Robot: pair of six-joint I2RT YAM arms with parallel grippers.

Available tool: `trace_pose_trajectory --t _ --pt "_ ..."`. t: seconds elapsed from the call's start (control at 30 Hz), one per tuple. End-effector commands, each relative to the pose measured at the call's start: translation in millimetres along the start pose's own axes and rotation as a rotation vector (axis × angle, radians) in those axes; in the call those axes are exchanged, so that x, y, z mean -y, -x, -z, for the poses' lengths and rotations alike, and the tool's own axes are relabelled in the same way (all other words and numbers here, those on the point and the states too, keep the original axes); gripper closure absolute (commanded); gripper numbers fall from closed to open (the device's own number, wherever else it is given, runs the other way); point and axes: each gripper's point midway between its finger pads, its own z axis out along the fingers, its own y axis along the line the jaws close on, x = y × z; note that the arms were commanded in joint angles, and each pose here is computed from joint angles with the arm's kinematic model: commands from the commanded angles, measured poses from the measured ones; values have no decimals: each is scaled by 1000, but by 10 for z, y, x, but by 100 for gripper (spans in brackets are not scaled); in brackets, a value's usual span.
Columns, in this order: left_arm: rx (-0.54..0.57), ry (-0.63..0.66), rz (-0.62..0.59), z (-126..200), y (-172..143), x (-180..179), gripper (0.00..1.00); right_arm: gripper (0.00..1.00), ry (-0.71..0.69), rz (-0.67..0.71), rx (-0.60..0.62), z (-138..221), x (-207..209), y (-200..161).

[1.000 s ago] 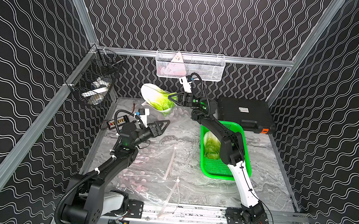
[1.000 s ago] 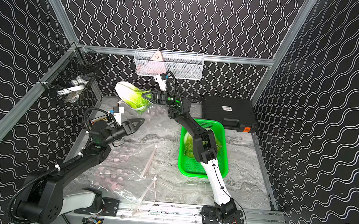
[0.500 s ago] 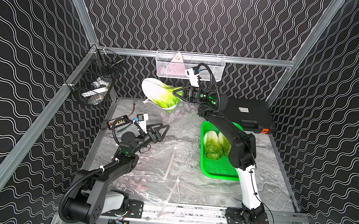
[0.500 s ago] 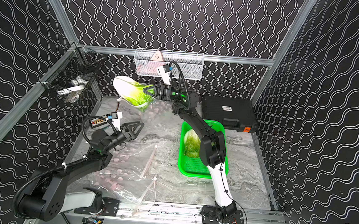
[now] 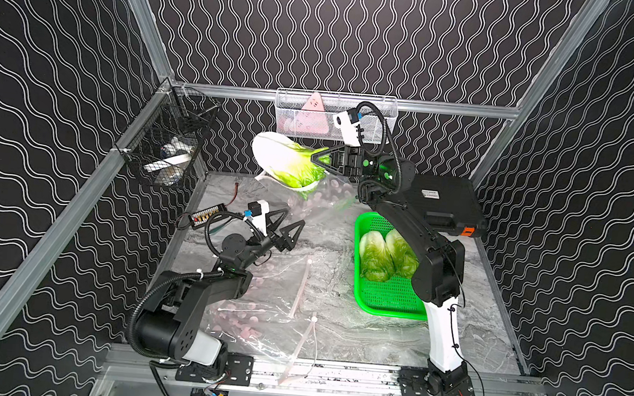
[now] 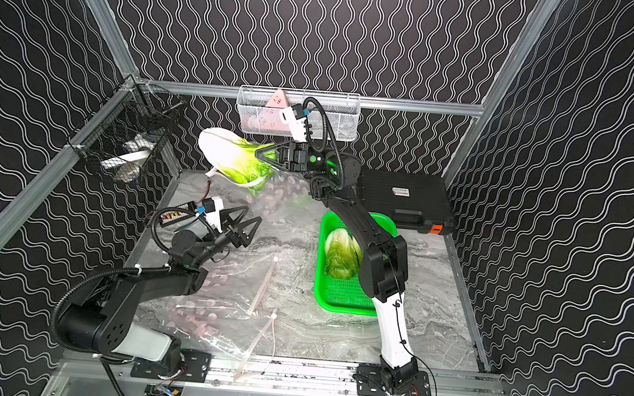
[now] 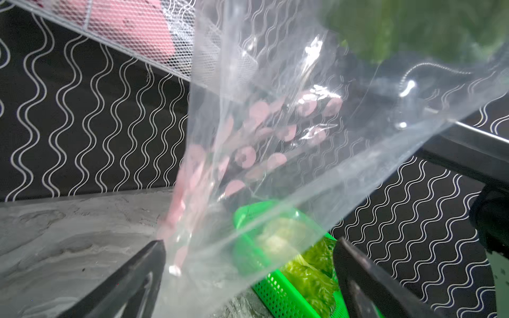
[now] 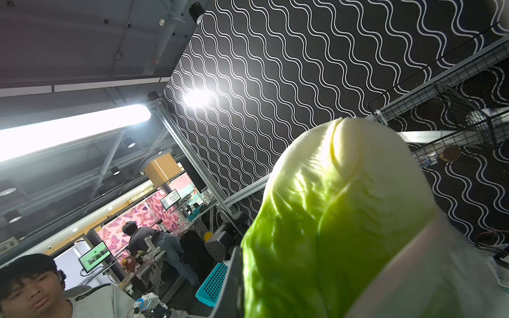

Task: Open the zip-top bag and take out the chinese cabbages
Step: Place the Chinese cabbage in the basket.

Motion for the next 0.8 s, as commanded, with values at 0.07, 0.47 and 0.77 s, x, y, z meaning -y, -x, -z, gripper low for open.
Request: trace_pose_trajectory --t 0.07,0.47,0.77 --pt "126 -96 -207 -13 391 279 1 100 -21 2 -34 -25 -124 -35" --pt "72 -272 -169 -420 245 530 62 100 91 -21 35 -37 -332 65" --pt "-79 -197 -99 -529 -228 374 100 100 -58 -122 -194 -436 345 -513"
